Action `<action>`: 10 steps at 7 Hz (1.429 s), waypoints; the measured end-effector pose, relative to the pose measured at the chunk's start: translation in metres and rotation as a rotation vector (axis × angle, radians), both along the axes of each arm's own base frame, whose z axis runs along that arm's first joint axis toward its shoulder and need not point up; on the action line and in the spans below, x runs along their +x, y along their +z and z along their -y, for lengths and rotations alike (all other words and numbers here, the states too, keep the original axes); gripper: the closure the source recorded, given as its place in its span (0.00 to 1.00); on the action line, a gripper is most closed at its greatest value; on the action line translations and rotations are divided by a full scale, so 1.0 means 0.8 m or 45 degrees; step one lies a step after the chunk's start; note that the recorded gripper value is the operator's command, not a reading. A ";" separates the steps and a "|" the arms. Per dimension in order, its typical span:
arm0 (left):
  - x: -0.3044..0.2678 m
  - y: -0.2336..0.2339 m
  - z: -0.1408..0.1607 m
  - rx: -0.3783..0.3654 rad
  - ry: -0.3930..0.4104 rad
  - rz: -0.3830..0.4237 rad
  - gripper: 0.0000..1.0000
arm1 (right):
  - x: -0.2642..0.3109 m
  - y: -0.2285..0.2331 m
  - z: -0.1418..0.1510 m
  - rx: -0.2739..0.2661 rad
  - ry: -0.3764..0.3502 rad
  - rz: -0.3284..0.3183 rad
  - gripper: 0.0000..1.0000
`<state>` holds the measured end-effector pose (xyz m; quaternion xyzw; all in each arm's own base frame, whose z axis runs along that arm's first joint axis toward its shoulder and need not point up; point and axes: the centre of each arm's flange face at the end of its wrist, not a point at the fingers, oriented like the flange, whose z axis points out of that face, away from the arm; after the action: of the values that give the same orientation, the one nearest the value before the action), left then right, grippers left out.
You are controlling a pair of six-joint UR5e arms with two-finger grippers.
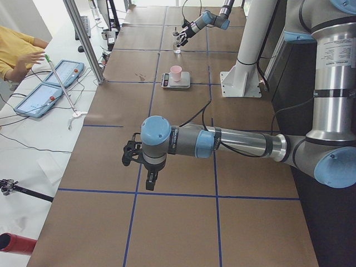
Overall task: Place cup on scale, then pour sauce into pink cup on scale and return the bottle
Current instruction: 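Lift the bottle with the right gripper and carry it above the cup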
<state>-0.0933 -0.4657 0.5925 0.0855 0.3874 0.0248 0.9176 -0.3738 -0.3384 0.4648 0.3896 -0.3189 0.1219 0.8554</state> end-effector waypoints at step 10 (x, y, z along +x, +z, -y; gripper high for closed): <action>0.000 -0.002 0.001 0.004 0.000 0.000 0.00 | 0.004 0.001 0.017 0.026 0.063 -0.013 1.00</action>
<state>-0.0932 -0.4663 0.5910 0.0871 0.3872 0.0255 0.9175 -0.3705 -0.3520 0.4654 0.4069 -0.3059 0.1376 0.8497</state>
